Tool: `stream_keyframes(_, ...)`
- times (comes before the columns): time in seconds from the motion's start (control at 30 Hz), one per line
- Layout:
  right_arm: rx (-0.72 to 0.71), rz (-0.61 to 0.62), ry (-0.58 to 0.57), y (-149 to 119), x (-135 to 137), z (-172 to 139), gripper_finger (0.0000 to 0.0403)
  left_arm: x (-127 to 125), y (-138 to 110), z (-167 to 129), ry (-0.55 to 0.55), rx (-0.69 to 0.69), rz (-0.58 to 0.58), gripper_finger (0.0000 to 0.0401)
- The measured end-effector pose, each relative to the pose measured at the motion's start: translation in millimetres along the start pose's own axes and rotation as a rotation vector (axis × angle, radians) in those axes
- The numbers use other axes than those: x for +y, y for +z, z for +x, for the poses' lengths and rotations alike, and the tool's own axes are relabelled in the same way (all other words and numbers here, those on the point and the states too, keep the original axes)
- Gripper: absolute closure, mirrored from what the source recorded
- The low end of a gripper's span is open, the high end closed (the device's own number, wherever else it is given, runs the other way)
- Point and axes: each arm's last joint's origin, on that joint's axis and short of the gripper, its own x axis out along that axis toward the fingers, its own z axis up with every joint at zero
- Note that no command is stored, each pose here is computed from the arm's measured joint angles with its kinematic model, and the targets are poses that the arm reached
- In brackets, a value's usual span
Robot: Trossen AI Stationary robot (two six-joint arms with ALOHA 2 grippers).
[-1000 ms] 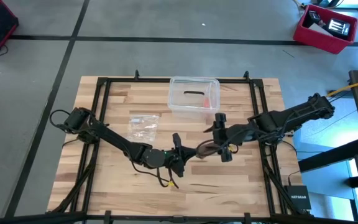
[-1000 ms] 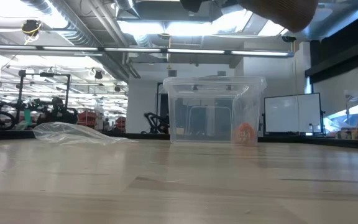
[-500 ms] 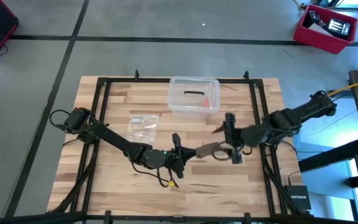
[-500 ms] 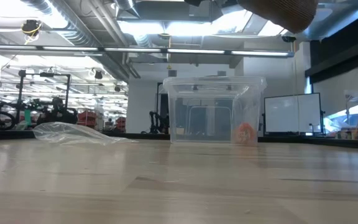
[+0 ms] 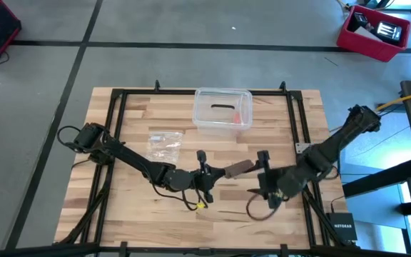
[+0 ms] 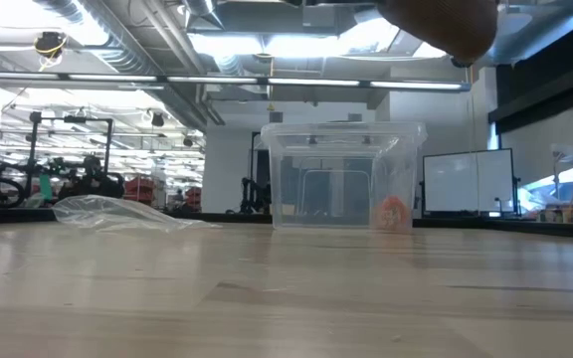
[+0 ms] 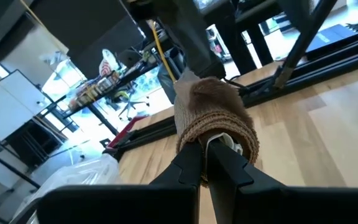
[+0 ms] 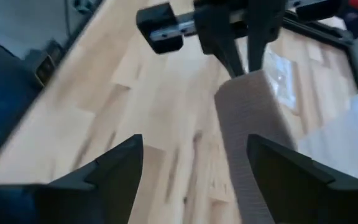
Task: Roll bandage
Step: Roll the brown bandage
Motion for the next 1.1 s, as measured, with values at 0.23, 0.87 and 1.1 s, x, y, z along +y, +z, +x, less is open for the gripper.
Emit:
stream_keyframes(0.23,0.043,-0.111,-0.174,-4.5,4.4,21.5,0.0116,-0.9,1.0,-1.0,-0.003,-0.007,-0.006,0.0396)
stream_keyframes(0.87,0.158,-0.121,-0.210,-10.8,-0.4,54.5,0.0173,-3.6,1.0,-1.6,-0.046,-0.023,-0.023,0.0395)
stream_keyframes(1.1,0.189,-0.112,-0.222,-12.5,-8.0,58.5,0.0277,-3.2,1.0,-1.3,-0.047,-0.025,-0.026,0.0395)
